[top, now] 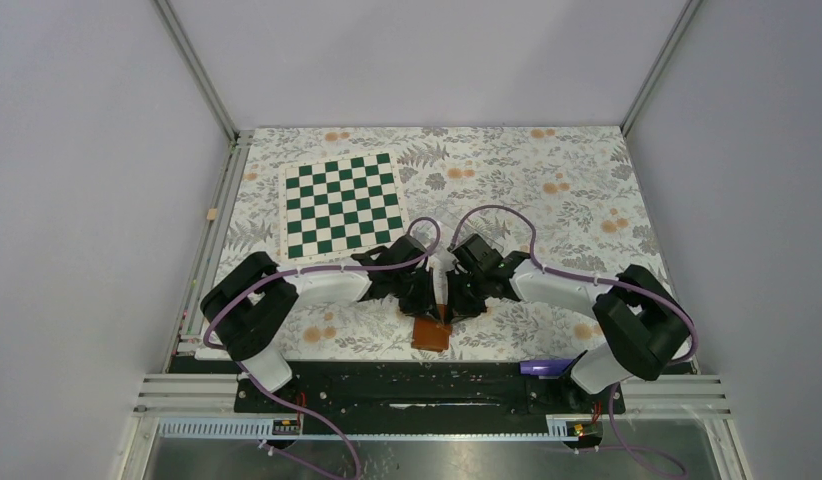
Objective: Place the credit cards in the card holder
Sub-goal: Close the card holder at the corner of the board.
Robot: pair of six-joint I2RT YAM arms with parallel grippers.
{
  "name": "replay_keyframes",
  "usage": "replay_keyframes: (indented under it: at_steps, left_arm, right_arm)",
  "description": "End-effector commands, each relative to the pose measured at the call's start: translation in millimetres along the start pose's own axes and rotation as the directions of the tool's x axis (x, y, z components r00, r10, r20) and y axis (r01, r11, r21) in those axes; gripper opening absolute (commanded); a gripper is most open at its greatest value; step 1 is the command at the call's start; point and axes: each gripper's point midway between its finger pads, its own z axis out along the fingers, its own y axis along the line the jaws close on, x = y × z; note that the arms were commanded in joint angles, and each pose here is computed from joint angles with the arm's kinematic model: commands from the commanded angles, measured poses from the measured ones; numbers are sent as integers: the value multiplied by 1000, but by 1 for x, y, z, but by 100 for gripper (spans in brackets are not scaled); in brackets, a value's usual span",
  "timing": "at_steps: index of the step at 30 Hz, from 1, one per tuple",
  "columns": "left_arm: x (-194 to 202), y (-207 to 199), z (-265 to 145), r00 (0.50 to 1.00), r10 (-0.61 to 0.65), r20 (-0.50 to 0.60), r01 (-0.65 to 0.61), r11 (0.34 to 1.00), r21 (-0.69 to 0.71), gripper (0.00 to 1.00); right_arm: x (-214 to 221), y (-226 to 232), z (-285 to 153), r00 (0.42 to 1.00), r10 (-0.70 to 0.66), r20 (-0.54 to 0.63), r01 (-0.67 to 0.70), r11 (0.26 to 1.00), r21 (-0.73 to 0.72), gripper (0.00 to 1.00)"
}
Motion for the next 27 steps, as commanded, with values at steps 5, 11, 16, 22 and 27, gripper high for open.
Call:
replay_keyframes:
  at_steps: [5,11,16,22,27]
  left_arm:
    - [-15,-9,-5,997,65,45,-65,998,-14,0]
    - [-14,-5,-10,997,66,51,-63,997,-45,0]
    - [-11,1,-7,997,62,37,-59,996,-66,0]
    - [-8,6,-4,997,67,26,-65,994,-88,0]
    - [-6,7,-3,997,71,17,-69,993,-94,0]
  right_arm:
    - [-18,17,-15,997,-28,74,29,1000,-11,13]
    - [-14,17,-8,999,-19,43,20,999,-26,13]
    - [-13,18,-2,1000,-10,25,11,999,-34,13]
    - [-13,23,1,1000,-6,15,7,998,-58,13]
    - [-11,26,7,1000,-7,-1,7,997,-73,13]
